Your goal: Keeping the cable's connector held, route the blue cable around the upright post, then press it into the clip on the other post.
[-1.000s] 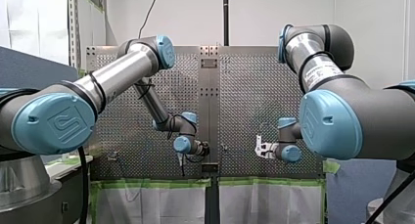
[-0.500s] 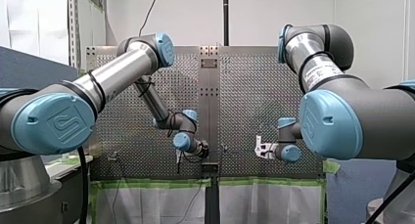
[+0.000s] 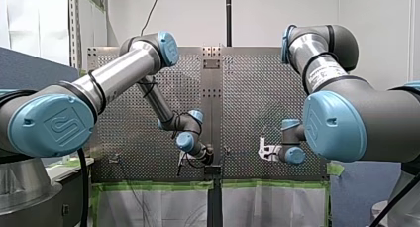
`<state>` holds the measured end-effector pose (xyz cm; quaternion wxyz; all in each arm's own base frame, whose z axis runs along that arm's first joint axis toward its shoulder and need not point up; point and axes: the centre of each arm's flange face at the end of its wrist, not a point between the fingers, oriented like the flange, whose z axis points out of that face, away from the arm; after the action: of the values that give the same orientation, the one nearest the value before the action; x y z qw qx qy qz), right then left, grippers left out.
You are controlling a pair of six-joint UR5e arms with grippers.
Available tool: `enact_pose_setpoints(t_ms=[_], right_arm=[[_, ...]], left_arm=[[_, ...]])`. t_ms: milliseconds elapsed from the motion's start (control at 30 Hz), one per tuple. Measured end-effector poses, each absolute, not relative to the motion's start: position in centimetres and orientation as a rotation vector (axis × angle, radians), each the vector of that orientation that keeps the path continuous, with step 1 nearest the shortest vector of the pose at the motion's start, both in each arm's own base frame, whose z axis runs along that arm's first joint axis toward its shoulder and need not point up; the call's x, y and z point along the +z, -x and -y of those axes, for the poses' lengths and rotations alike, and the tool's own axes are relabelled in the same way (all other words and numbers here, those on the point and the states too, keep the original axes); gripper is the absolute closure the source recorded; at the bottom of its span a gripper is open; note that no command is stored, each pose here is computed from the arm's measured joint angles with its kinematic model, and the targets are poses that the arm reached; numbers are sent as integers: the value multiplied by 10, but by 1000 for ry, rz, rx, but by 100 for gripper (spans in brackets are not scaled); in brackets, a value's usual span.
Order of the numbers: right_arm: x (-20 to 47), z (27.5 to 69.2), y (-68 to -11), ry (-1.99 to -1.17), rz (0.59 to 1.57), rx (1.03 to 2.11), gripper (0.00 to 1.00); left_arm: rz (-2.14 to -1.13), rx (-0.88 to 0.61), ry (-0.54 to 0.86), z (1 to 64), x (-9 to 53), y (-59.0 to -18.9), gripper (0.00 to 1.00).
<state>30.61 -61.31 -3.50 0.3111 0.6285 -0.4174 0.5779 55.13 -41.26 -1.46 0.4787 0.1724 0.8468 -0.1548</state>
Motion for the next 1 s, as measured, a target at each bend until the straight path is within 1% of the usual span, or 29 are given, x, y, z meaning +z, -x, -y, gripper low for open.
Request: enact_pose_setpoints(t_ms=[167,400,800,1000], right_arm=[[-35,613,-305,-1658,1103,1525,100],[-35,614,-305,-1657,1102,1526,100],[-35,614,-305,-1658,1103,1525,100],[-35,614,-305,-1658,1104,1526,100]], left_arm=[[-2106,-371,-435,411,-6,-537,0],[-2111,-373,-442,410,3,-526,0],[-1999,-437,-490,444,27,-503,0],[-1981,-448,-504,453,28,-497,0]])
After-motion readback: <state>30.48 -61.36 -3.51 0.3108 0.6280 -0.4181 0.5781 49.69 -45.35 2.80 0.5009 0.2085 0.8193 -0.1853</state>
